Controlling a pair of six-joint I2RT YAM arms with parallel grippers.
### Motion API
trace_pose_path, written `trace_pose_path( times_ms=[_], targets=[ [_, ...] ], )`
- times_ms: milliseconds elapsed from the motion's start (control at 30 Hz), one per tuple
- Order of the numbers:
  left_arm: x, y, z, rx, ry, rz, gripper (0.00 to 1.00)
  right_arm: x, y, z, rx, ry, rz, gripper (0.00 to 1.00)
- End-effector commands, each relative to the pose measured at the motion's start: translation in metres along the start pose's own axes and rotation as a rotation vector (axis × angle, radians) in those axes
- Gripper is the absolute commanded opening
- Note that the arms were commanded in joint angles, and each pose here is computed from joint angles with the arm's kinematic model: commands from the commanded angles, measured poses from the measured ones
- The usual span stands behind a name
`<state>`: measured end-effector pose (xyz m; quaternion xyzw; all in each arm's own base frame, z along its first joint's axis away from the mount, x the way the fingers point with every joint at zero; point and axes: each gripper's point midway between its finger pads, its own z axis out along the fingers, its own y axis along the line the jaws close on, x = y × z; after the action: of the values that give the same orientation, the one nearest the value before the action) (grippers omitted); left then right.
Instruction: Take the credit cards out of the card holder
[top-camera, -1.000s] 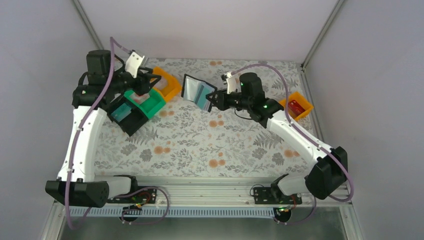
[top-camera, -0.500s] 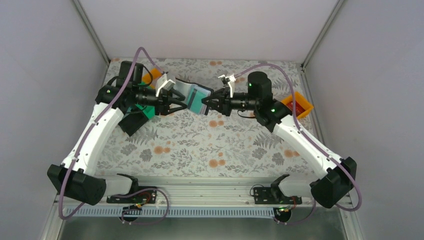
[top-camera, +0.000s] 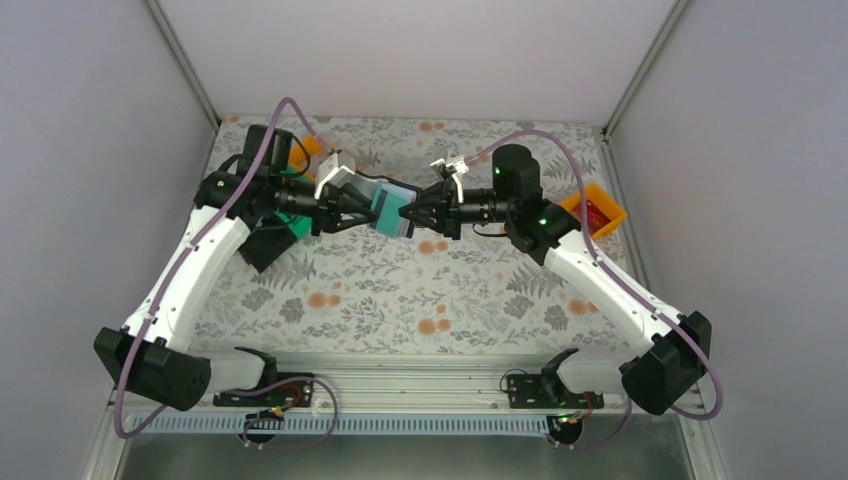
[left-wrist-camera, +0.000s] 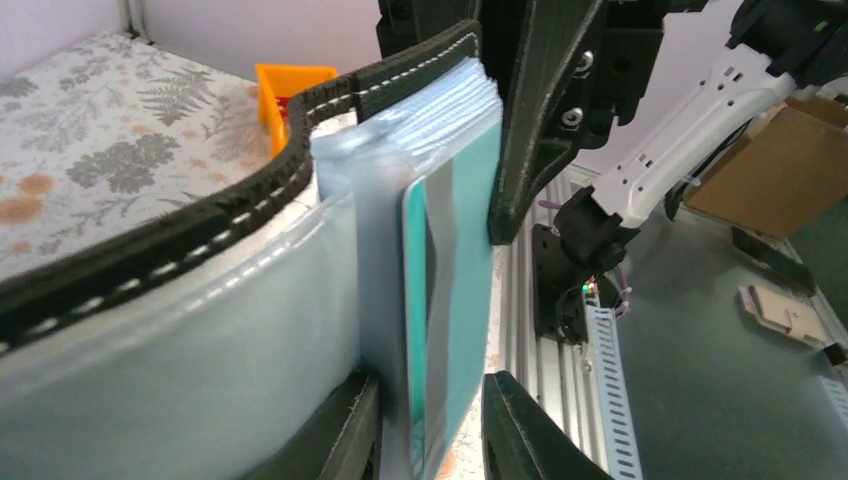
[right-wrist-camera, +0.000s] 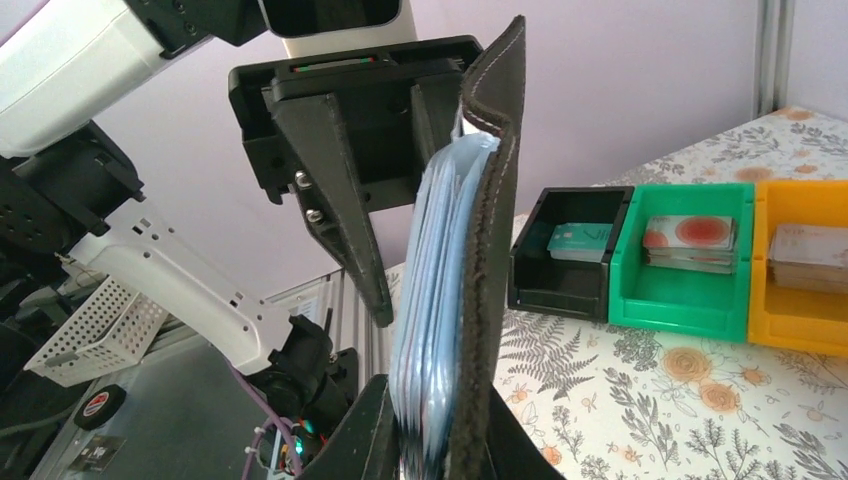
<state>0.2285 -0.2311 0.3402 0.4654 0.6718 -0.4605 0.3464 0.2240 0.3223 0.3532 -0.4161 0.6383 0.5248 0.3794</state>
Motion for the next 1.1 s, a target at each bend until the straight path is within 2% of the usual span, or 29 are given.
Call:
trace_pose_path(
  times_ms=[0,67,100,167,233,300,600,633,667,800,900,967,1067],
  targets=[
    [-0.010,-0.019,0.004,0.080,-0.025,0.079,0.18,-0.015,0.028,0.010,-0.131,-0.020,-0.092,0.04],
    [-0.012,-0.025,0.002,0.098,-0.034,0.092,0.04,-0.015,0.027,0.011,-0.129,-0.022,-0.092,0.04],
    [-0.013,-0.027,0.001,0.106,-0.040,0.097,0.03,-0.014,0.026,0.011,-0.127,-0.022,-0.089,0.04],
    [-0.014,-0.031,-0.001,0.107,-0.047,0.108,0.02,-0.014,0.025,0.011,-0.116,-0.022,-0.084,0.10],
    [-0.017,-0.029,-0.005,0.088,-0.057,0.110,0.02,-0.011,0.022,0.010,-0.097,-0.022,-0.080,0.24],
    [-0.020,-0.027,-0.012,0.072,-0.076,0.100,0.02,-0.005,0.019,0.008,-0.073,-0.021,-0.075,0.33],
    [-0.021,-0.026,-0.022,0.078,-0.108,0.089,0.02,0.006,0.018,0.002,-0.047,-0.033,-0.071,0.47],
    [-0.021,-0.026,-0.022,0.080,-0.109,0.093,0.02,0.005,0.018,0.001,-0.042,-0.035,-0.073,0.45],
    [-0.020,-0.026,-0.023,0.080,-0.109,0.091,0.02,0.005,0.016,0.001,-0.037,-0.036,-0.071,0.39],
    [-0.019,-0.029,-0.022,0.099,-0.114,0.097,0.02,0.002,0.017,0.002,-0.045,-0.038,-0.069,0.07],
    [-0.020,-0.037,-0.025,0.126,-0.127,0.123,0.04,0.003,0.021,0.001,-0.059,-0.039,-0.078,0.04],
    [-0.023,-0.043,-0.029,0.141,-0.142,0.145,0.20,0.003,0.025,-0.001,-0.071,-0.038,-0.087,0.04],
    [-0.030,-0.050,-0.035,0.159,-0.168,0.164,0.23,0.003,0.028,-0.002,-0.081,-0.035,-0.097,0.04]
  ],
)
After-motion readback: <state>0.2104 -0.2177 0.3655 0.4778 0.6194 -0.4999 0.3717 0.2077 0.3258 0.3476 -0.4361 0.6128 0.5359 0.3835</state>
